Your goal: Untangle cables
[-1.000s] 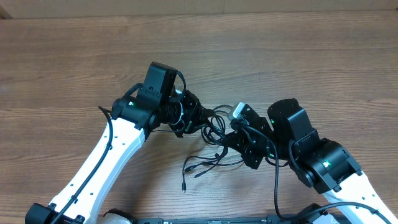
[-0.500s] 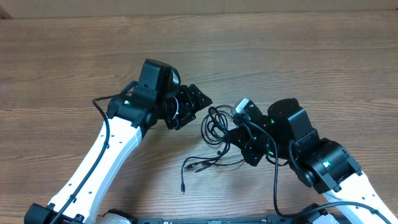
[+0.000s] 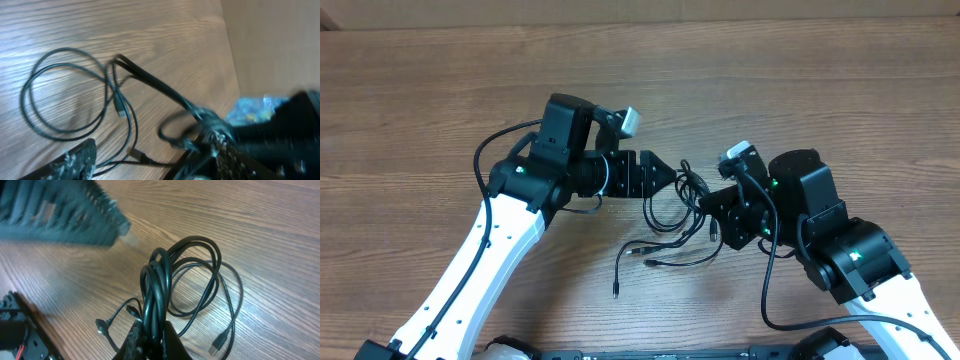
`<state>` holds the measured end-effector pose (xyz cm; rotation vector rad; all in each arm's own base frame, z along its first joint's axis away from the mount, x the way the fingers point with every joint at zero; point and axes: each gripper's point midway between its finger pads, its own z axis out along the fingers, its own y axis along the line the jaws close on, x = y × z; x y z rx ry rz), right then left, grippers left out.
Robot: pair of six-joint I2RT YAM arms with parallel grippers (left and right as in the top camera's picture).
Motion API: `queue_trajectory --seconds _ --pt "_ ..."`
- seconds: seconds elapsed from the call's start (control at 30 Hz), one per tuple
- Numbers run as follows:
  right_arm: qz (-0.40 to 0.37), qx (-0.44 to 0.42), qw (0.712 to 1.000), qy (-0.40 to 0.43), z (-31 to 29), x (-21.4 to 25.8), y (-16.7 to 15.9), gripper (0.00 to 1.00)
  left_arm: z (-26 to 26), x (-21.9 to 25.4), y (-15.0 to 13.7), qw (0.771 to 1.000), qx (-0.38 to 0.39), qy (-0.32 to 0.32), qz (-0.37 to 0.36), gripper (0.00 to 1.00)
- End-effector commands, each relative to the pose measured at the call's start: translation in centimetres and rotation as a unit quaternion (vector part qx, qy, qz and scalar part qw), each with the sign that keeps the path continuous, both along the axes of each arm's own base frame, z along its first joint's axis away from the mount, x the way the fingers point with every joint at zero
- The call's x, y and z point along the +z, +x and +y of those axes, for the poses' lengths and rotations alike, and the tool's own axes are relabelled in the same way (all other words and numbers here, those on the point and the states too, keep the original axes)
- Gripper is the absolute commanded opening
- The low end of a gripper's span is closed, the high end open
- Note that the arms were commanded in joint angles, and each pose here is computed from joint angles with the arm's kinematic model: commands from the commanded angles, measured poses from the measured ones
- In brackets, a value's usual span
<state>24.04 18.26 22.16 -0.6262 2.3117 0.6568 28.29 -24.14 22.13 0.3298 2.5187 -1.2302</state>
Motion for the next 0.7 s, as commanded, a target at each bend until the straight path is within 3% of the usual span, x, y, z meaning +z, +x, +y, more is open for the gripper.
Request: queue_trajectory --seconds 0.0,0.17,0.37,0.53,0.67 --pt "0.009 -0.013 1.0 0.011 -0.1 0.0 0.1 0.04 -1.7 2.6 -2.6 0.988 -0.115 -0.028 -0.098 0.8" --pt "0.009 -0.009 1.0 0.017 0.1 0.1 0.1 0.04 -2.6 2.3 -3.3 0.966 -0.177 0.006 -0.188 1.0" --pt "0.009 -0.009 1.0 0.017 0.1 0.1 0.1 0.04 -0.3 0.3 -0.2 0.962 -0.114 0.113 -0.22 1.0" --pt "0.008 -0.009 1.0 0.018 0.1 0.2 0.1 0.04 0.4 -0.1 0.6 0.94 -0.137 0.155 -0.272 1.0" --pt "0.006 0.001 1.0 0.022 0.4 0.4 -0.1 0.04 0.7 -0.1 1.3 0.936 -0.128 0.169 -0.282 1.0"
